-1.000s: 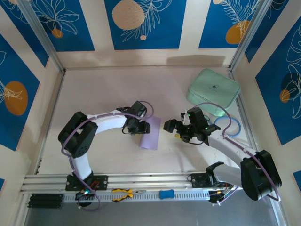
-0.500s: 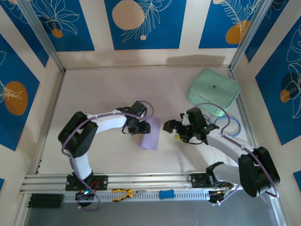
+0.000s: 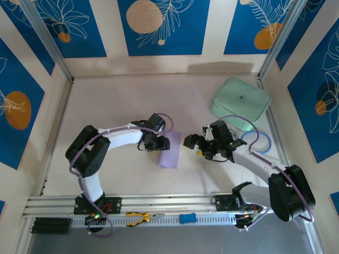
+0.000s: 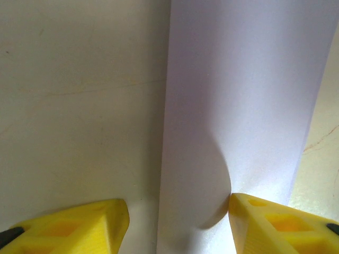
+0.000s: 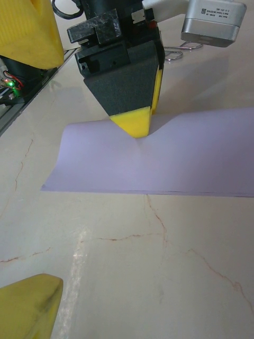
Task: Fold a paper plane with a square sheet of paper (pick it up from the middle)
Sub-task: First fold the square sheet of paper in half at the center of the table.
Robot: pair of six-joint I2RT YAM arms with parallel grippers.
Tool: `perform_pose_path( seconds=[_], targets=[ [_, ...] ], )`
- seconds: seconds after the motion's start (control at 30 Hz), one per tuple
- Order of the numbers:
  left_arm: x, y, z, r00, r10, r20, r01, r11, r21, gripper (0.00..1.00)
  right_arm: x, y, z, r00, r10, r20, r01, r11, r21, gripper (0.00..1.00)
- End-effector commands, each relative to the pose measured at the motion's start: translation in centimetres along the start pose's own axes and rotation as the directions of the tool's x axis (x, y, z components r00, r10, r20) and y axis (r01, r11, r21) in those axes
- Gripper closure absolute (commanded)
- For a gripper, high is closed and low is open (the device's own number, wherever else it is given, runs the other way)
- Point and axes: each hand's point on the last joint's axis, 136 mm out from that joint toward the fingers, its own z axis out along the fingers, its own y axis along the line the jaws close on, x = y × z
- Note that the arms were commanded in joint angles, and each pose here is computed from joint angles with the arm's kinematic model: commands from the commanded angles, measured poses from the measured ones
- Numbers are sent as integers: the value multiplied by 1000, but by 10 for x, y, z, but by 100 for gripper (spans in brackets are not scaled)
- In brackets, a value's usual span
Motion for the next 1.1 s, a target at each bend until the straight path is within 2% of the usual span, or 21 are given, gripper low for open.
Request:
perform_pose_path(
  seconds=[0.0,1.07],
  targets=[
    [5,19,18,1000,-14,-21,13,998,-55,42,2,3,-1,1000,-6,-8,6,1000,-8,1],
    [18,34,33,995,-2,-96,-13,988,-157,41,7,-3,-1,1000,4,-9,-4,1000,-1,0]
  ],
)
